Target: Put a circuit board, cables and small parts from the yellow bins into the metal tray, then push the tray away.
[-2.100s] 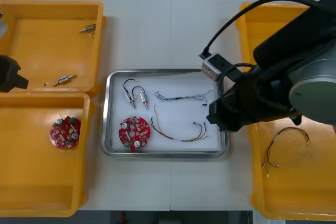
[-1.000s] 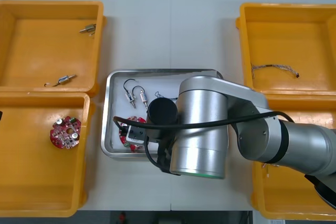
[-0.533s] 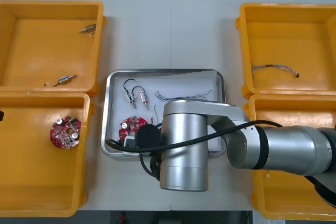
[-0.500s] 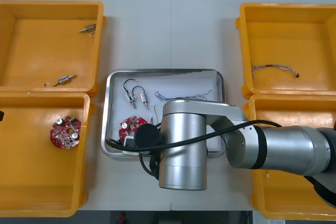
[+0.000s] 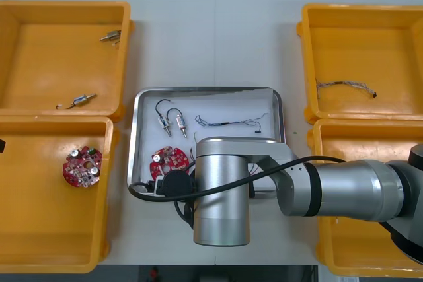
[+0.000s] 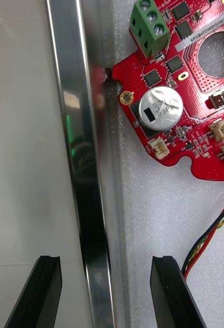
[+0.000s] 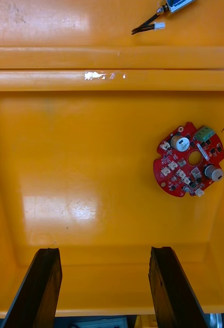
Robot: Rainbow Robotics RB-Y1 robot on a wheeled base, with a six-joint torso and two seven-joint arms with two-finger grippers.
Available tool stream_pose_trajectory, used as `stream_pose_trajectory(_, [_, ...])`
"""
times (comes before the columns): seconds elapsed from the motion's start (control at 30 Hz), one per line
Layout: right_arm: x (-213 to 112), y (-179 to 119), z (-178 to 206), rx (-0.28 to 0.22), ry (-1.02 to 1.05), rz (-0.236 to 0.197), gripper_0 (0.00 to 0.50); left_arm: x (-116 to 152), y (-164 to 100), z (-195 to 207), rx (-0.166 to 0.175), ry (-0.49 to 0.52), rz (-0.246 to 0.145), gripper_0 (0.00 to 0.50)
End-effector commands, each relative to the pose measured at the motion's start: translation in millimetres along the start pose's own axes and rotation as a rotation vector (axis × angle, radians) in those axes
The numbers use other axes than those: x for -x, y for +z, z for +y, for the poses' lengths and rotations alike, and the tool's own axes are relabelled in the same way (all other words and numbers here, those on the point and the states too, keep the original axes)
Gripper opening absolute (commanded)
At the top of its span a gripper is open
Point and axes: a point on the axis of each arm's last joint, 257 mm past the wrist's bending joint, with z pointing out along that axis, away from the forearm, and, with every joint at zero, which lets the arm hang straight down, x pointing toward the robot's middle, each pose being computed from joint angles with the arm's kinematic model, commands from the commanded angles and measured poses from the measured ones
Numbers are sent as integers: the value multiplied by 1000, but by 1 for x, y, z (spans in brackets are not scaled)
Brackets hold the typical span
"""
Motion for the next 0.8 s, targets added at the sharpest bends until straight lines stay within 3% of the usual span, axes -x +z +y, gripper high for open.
stream_pose_trajectory(0.03, [24, -6, -2, -26, -92, -45, 500, 14, -17, 5, 25, 107, -46, 500])
stream_pose_trajectory(0.33, [23, -4, -3, -29, -90, -42, 500, 14, -17, 5, 25, 107, -46, 500])
stream_pose_trajectory(0.37, [23, -4, -3, -29, -85, -42, 430, 14, -17, 5, 25, 107, -46, 500])
stream_pose_trajectory(0.4, [22, -5, -4, -32, -85, -38, 202, 14, -17, 5, 25, 107, -46, 500])
stream_pose_trajectory(0.43, [22, -5, -4, -33, -86, -37, 78, 14, -17, 5, 25, 107, -46, 500])
stream_pose_trajectory(0.5, [21, -6, -6, -37, -88, -33, 9, 14, -17, 5, 25, 107, -46, 500])
stream_pose_trajectory(0.53, [21, -6, -5, -37, -88, -34, 0, 14, -17, 5, 25, 107, -46, 500])
stream_pose_trajectory(0.8, [20, -9, -30, -112, -98, -31, 0, 14, -17, 5, 25, 107, -46, 500])
